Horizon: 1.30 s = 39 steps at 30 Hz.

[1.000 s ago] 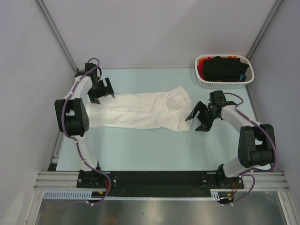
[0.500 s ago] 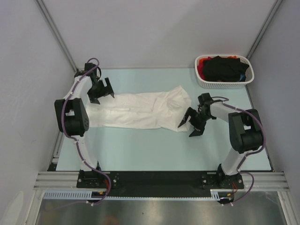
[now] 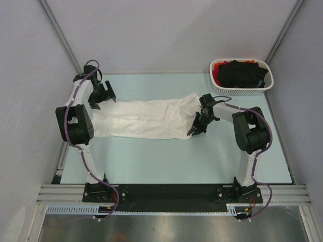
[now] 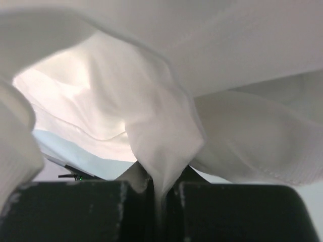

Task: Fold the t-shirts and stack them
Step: Rotate the tshirt 90 degrees

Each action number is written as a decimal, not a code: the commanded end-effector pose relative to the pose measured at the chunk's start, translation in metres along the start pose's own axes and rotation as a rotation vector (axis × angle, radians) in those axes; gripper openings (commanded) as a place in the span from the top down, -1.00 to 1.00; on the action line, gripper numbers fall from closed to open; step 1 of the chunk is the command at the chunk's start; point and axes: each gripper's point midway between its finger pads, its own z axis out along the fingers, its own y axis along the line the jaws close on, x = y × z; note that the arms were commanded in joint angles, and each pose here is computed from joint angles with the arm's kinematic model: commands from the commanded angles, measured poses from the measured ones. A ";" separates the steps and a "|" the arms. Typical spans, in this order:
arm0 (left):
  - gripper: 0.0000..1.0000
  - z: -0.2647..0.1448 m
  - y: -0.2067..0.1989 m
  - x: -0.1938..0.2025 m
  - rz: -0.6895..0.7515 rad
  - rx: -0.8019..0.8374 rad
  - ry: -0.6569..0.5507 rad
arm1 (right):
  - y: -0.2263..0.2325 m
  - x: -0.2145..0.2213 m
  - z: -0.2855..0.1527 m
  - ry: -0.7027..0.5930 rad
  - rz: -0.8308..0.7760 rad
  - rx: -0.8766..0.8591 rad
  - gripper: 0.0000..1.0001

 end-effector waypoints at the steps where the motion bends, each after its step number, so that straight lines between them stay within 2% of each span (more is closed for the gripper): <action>1: -0.99 -0.001 0.020 -0.025 -0.024 -0.037 -0.047 | 0.002 -0.018 -0.001 -0.064 -0.038 0.053 1.00; 9: -0.99 0.029 0.055 -0.037 -0.084 -0.097 -0.015 | 0.007 -0.021 -0.007 -0.072 -0.053 0.056 1.00; 15: -0.99 0.030 0.060 -0.069 -0.115 -0.097 -0.088 | 0.007 -0.018 -0.011 -0.068 -0.058 0.057 1.00; 20: -0.94 0.056 0.067 -0.066 -0.154 -0.074 -0.031 | 0.007 -0.016 -0.010 -0.066 -0.051 0.053 1.00; 21: -0.78 0.060 0.068 -0.067 -0.158 -0.067 -0.025 | 0.008 -0.016 -0.011 -0.063 -0.050 0.049 1.00; 23: -0.58 0.073 0.071 -0.061 -0.168 -0.077 0.004 | 0.009 -0.016 -0.011 -0.061 -0.050 0.047 1.00; 25: -0.08 0.080 0.070 -0.059 -0.174 -0.066 0.017 | 0.011 -0.017 -0.013 -0.062 -0.049 0.046 1.00; 26: 0.33 0.085 0.071 -0.052 -0.183 -0.076 0.045 | 0.012 -0.018 -0.014 -0.063 -0.052 0.043 1.00; 28: 0.69 0.088 0.070 -0.050 -0.195 -0.072 0.057 | 0.015 -0.021 -0.016 -0.068 -0.056 0.043 1.00; 29: 0.98 0.088 0.069 -0.048 -0.197 -0.066 0.066 | 0.016 -0.022 -0.016 -0.069 -0.060 0.042 1.00; 34: 0.99 0.080 0.076 -0.045 -0.201 -0.102 0.069 | 0.017 -0.036 -0.022 -0.097 -0.081 0.079 1.00; 39: 1.00 0.065 0.085 -0.028 -0.209 -0.151 0.100 | 0.013 -0.070 -0.032 -0.196 -0.132 0.167 1.00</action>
